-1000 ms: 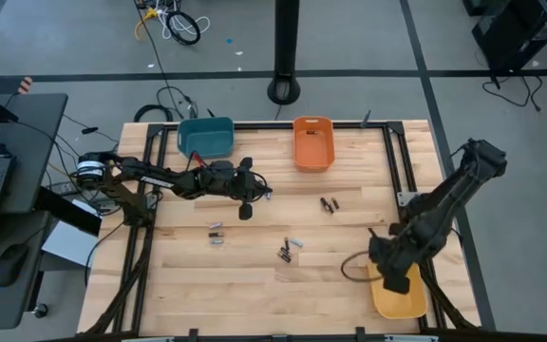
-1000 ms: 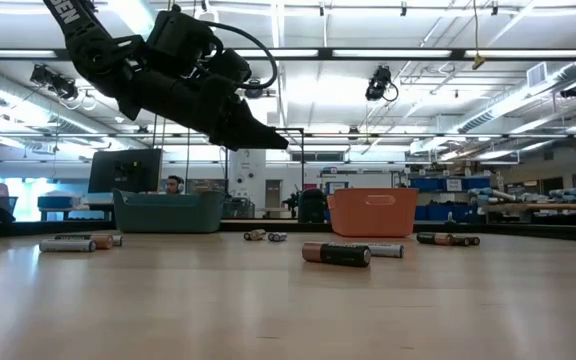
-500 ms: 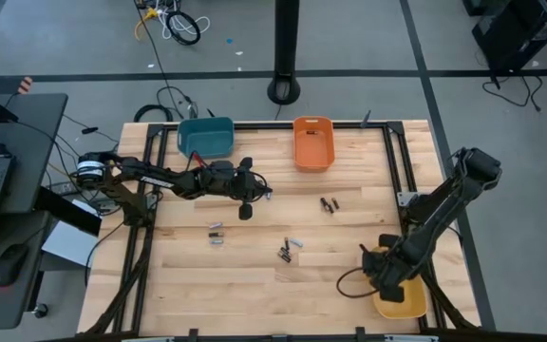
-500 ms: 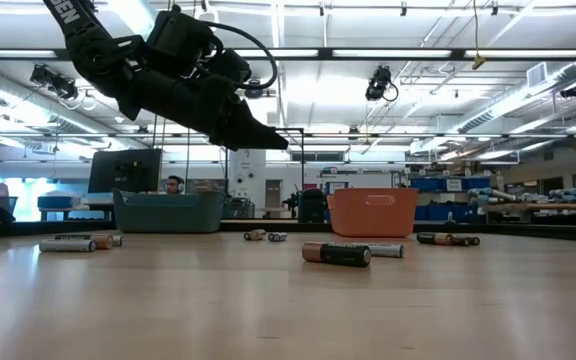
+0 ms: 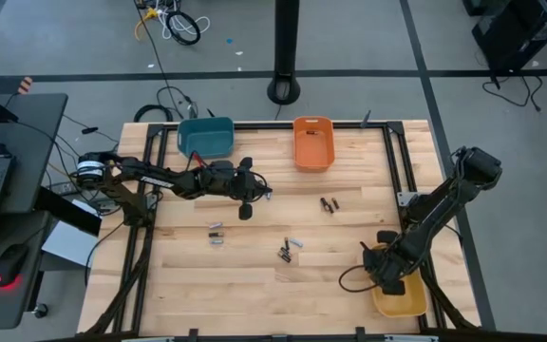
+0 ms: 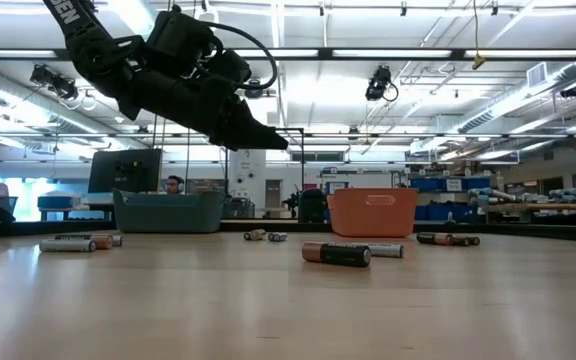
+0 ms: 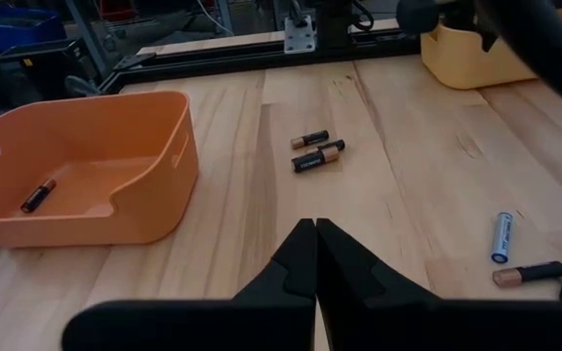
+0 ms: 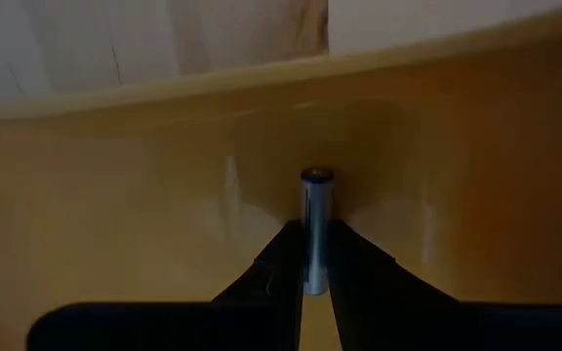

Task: Sort batteries
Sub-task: Put the silver battery into the yellow bin, then put the big black battery into the blue bin

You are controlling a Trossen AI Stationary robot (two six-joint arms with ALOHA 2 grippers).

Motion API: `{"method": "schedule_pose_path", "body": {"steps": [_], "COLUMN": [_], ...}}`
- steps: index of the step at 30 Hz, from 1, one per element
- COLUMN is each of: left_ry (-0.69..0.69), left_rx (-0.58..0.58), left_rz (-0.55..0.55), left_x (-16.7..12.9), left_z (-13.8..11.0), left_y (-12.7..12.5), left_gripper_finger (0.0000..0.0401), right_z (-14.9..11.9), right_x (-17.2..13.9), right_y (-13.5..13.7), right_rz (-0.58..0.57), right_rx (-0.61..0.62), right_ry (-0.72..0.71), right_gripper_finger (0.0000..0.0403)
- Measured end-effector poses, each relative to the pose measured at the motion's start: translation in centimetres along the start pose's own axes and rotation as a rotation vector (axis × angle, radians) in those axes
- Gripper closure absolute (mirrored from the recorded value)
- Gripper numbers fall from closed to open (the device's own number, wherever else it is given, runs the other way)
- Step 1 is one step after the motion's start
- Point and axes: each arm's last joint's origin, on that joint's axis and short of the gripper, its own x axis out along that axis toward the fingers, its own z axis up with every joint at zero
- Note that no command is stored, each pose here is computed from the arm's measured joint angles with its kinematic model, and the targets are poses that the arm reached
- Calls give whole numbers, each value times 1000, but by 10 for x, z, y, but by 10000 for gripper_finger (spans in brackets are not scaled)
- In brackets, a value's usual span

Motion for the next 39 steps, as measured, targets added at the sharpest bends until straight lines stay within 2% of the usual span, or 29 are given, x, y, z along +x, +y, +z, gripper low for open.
{"method": "schedule_pose_path", "body": {"steps": [8,17,24,29,34,39], "left_ry": [1,0,0,-1,-10,-7], "left_rx": [-6,-14,-15,-20,-24,-25], "left_rz": [0,0,0,1,2,1], "left_x": [0,0,0,0,1,1], "left_z": [0,0,0,0,3,3], "left_y": [0,0,0,0,1,1], "left_gripper_finger": [394,394,394,394,394,394], "right_z": [-1,-1,0,5,11,19], "right_x": [1,-1,-13,-26,-51,-77], "right_y": [-1,0,2,7,14,18], "right_rz": [2,3,-32,-7,4,6], "right_rx": [-17,32,43,59,77,71], "right_ry": [5,40,73,108,134,135], "right_gripper_finger": [348,304,270,249,257,311]}}
